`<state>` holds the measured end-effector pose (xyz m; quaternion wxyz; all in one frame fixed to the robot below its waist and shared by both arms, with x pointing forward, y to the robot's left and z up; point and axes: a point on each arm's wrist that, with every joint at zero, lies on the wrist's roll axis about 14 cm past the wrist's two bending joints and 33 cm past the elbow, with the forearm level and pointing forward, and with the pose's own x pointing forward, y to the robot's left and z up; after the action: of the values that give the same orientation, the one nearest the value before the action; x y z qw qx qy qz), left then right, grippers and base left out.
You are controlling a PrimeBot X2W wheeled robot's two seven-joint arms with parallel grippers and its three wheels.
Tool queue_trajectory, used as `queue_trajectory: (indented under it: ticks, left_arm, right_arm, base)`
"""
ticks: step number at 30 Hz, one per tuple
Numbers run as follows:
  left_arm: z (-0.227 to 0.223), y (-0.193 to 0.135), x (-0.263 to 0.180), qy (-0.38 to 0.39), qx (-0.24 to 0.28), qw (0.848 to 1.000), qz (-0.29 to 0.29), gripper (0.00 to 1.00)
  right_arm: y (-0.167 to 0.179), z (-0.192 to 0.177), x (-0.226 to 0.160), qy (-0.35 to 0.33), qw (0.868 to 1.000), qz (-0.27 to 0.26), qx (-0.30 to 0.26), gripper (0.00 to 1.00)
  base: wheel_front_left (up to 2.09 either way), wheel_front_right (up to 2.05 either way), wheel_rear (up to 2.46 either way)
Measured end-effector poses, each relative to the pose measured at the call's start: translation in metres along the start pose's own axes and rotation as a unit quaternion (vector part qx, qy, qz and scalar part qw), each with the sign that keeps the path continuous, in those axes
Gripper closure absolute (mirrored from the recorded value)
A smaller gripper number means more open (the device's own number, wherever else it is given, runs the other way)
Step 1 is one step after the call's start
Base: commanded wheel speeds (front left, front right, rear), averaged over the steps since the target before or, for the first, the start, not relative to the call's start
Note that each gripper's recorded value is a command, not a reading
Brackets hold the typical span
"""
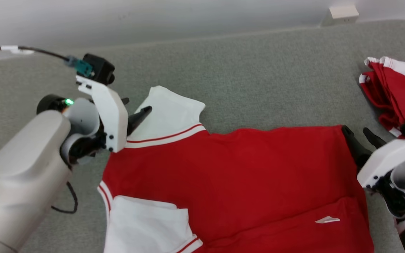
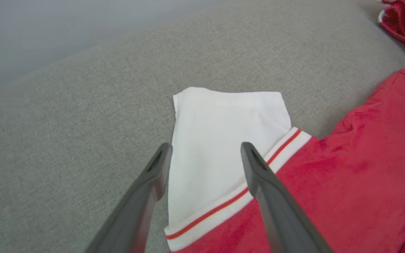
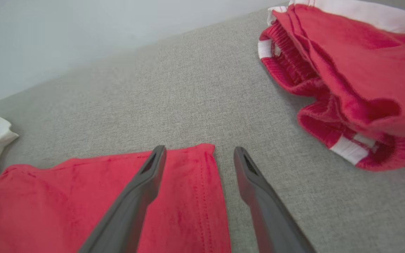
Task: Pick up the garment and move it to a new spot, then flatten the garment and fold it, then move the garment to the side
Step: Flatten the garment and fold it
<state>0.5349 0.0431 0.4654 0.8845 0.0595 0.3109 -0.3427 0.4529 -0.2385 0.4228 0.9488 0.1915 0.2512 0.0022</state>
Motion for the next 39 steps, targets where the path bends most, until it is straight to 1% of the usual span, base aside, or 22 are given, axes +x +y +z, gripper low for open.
queue_trajectory:
  ticks: [4, 6, 8, 13, 16, 21, 24, 25, 27, 28, 29, 30, 31, 32, 33, 34, 36, 39]
  left_arm:
    - [0.0, 0.005, 0.023, 0.031, 0.013, 0.999, -0.004, 0.0]
    - [0.0, 0.001, 0.033, 0.042, 0.019, 0.999, -0.015, 0.0]
    - [0.001, -0.002, 0.042, 0.047, 0.014, 0.998, -0.026, 0.0]
    - [-0.005, -0.002, 0.061, 0.067, 0.022, 0.997, -0.037, 0.0]
    - [-0.01, -0.001, 0.068, 0.079, 0.021, 0.996, -0.041, 0.0]
    - [-0.009, 0.017, 0.075, 0.083, 0.023, 0.996, -0.019, 0.0]
    - [-0.014, 0.026, 0.079, 0.094, 0.003, 0.996, -0.01, 0.0]
    - [-0.018, 0.026, 0.08, 0.103, -0.003, 0.995, -0.01, 0.0]
    - [-0.022, 0.025, 0.081, 0.114, -0.014, 0.993, -0.014, 0.0]
    - [-0.023, 0.024, 0.081, 0.117, -0.023, 0.993, -0.017, 0.0]
    - [-0.023, 0.022, 0.081, 0.12, -0.029, 0.992, -0.022, 0.0]
    - [-0.022, 0.019, 0.08, 0.12, -0.035, 0.992, -0.028, 0.0]
    - [-0.02, 0.015, 0.08, 0.117, -0.041, 0.992, -0.035, 0.0]
    - [-0.019, 0.012, 0.08, 0.115, -0.041, 0.992, -0.04, 0.37]
    - [-0.018, 0.01, 0.08, 0.112, -0.037, 0.992, -0.043, 0.67]
    - [-0.018, 0.009, 0.08, 0.109, -0.033, 0.993, -0.044, 1.0]
    - [-0.015, 0.015, 0.079, 0.095, -0.021, 0.995, -0.031, 1.0]
    - [-0.009, 0.028, 0.074, 0.08, -0.01, 0.997, -0.008, 1.0]
  right_arm:
    - [0.0, -0.005, 0.013, 0.027, 1.0, 0.001, -0.002, 0.0]
    - [0.0, -0.011, 0.018, 0.046, 0.999, 0.0, -0.002, 0.0]
    - [0.0, -0.016, 0.023, 0.061, 0.998, 0.0, -0.005, 0.0]
    - [0.011, -0.028, 0.031, 0.095, 0.995, 0.016, -0.004, 0.0]
    - [0.015, -0.03, 0.03, 0.101, 0.995, 0.025, -0.004, 0.0]
    - [0.016, -0.031, 0.028, 0.099, 0.995, 0.032, -0.002, 0.0]
    - [0.016, -0.033, 0.029, 0.101, 0.994, 0.033, -0.003, 0.0]
    - [0.015, -0.034, 0.028, 0.102, 0.994, 0.033, -0.003, 0.03]
    - [0.015, -0.034, 0.029, 0.102, 0.994, 0.033, -0.004, 0.32]
    - [0.013, -0.035, 0.028, 0.103, 0.994, 0.032, -0.003, 0.5]
    - [0.012, -0.036, 0.028, 0.103, 0.994, 0.032, -0.003, 0.61]
    - [0.012, -0.038, 0.027, 0.105, 0.994, 0.032, -0.003, 0.61]
    - [0.012, -0.038, 0.027, 0.104, 0.994, 0.033, -0.001, 0.72]
    - [0.013, -0.038, 0.027, 0.102, 0.994, 0.034, 0.0, 0.86]
    - [0.014, -0.037, 0.027, 0.097, 0.995, 0.036, 0.0, 0.91]
    - [0.014, -0.037, 0.027, 0.091, 0.995, 0.037, 0.0, 0.95]
    - [0.014, -0.034, 0.028, 0.078, 0.996, 0.037, 0.002, 1.0]
    - [0.013, -0.025, 0.029, 0.049, 0.998, 0.033, 0.007, 1.0]
  base:
    - [0.0, 0.0, 0.0]
    - [0.0, 0.0, 0.0]
    - [0.0, 0.0, 0.0]
    - [0.0, 0.0, 0.0]
    - [0.0, 0.0, 0.0]
    - [0.0, 0.0, 0.0]
    - [0.0, 0.0, 0.0]
    - [0.0, 0.0, 0.0]
    - [0.0, 0.0, 0.0]
    - [0.0, 0.0, 0.0]
    - [0.0, 0.0, 0.0]
    - [0.0, 0.0, 0.0]
    - [0.0, 0.0, 0.0]
    - [0.0, 0.0, 0.0]
    - [0.0, 0.0, 0.0]
    - [0.0, 0.0, 0.0]
    - [0.0, 0.0, 0.0]
    - [0.0, 0.0, 0.0]
